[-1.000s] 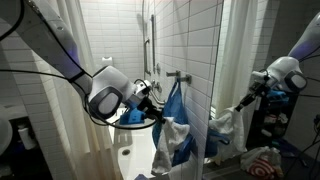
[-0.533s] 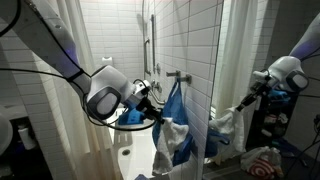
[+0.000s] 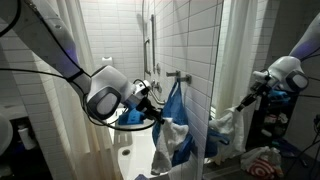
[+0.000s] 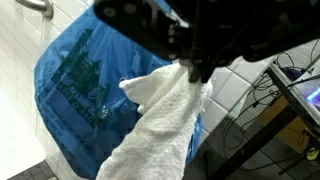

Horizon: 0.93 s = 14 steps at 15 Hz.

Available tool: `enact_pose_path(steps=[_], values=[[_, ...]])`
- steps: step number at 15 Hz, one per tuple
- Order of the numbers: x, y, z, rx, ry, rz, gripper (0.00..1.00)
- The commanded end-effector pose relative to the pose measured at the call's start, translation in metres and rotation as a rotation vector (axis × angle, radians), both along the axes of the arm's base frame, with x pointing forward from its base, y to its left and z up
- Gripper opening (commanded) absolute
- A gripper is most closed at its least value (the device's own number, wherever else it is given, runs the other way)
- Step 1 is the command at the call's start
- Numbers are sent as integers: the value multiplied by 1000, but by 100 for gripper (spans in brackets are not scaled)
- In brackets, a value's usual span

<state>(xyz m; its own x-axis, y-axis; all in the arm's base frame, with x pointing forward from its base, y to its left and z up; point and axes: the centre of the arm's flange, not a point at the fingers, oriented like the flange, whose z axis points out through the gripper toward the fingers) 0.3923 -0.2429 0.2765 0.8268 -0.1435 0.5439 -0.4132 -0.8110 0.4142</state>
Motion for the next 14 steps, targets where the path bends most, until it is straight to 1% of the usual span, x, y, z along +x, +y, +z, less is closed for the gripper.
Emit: enact_pose_path(steps=[1, 13, 14], values=[[0, 0, 0, 0, 0, 0, 3], [0, 0, 0, 0, 0, 0, 3], [0, 0, 0, 0, 0, 0, 1]])
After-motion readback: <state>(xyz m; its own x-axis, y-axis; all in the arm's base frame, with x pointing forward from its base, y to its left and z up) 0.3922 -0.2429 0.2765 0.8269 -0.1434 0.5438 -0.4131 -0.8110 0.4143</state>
